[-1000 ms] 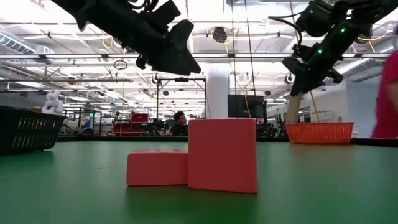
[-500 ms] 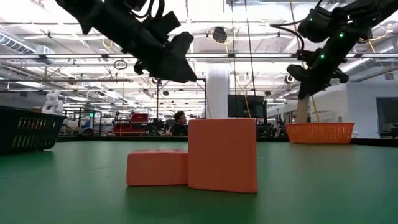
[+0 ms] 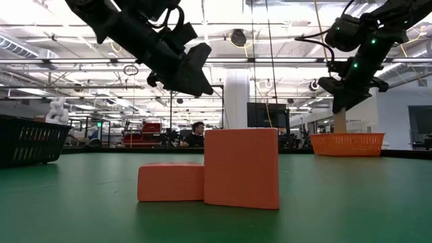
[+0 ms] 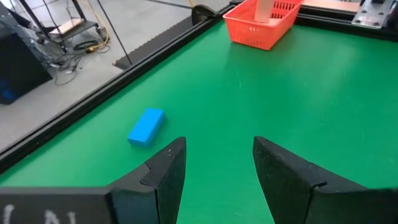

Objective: Sort & place blocks by color
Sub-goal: Put the white wooden block into the orange basket, then put the blue wooden block into the blue basket

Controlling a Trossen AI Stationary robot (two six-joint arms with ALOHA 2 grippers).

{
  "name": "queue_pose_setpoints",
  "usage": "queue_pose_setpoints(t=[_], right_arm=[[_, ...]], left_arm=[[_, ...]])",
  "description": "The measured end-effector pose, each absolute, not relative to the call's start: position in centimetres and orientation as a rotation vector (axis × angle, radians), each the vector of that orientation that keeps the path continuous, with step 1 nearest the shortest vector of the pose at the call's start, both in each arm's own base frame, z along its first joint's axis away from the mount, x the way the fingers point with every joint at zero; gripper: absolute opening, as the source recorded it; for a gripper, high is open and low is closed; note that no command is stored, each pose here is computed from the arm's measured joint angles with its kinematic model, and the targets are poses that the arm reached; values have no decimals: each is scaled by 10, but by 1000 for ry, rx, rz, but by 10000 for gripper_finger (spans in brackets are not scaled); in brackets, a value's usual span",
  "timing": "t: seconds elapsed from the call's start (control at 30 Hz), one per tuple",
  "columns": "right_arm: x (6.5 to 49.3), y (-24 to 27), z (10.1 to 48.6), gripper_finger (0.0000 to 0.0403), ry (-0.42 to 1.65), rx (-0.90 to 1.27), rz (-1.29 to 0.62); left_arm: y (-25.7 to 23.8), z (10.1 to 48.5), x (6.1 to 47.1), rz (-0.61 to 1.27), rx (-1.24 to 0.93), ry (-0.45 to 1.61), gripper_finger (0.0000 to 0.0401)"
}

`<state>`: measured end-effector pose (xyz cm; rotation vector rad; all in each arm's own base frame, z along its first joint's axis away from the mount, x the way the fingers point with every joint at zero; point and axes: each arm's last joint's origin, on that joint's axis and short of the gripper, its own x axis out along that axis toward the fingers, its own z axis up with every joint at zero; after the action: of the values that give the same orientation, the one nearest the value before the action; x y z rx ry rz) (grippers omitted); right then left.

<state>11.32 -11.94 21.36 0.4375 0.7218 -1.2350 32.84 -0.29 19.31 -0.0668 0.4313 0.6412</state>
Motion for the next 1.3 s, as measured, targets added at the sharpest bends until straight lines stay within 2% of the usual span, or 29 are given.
queue_pose_setpoints(t=[0.27,0.57,0.77,0.9,1.13,1.3], right_arm=[[112,-118,220,179,724,344,-1193],[102,-111,244,245,524,250,-1240],[96,-106,256,250,404,245,-1261],[94,-104,258,248,351,277,-1263],[98,-103,258,247,320,369,-1139],[100,-102,258,247,315,391,-1098]], left_arm=[[18,189,326,692,-94,471,186],[43,189,325,726,-160,466,187],[53,185,326,751,-173,460,186],[58,172,336,698,-201,435,186],[72,146,349,681,-206,388,186],[88,141,349,640,-337,391,187]])
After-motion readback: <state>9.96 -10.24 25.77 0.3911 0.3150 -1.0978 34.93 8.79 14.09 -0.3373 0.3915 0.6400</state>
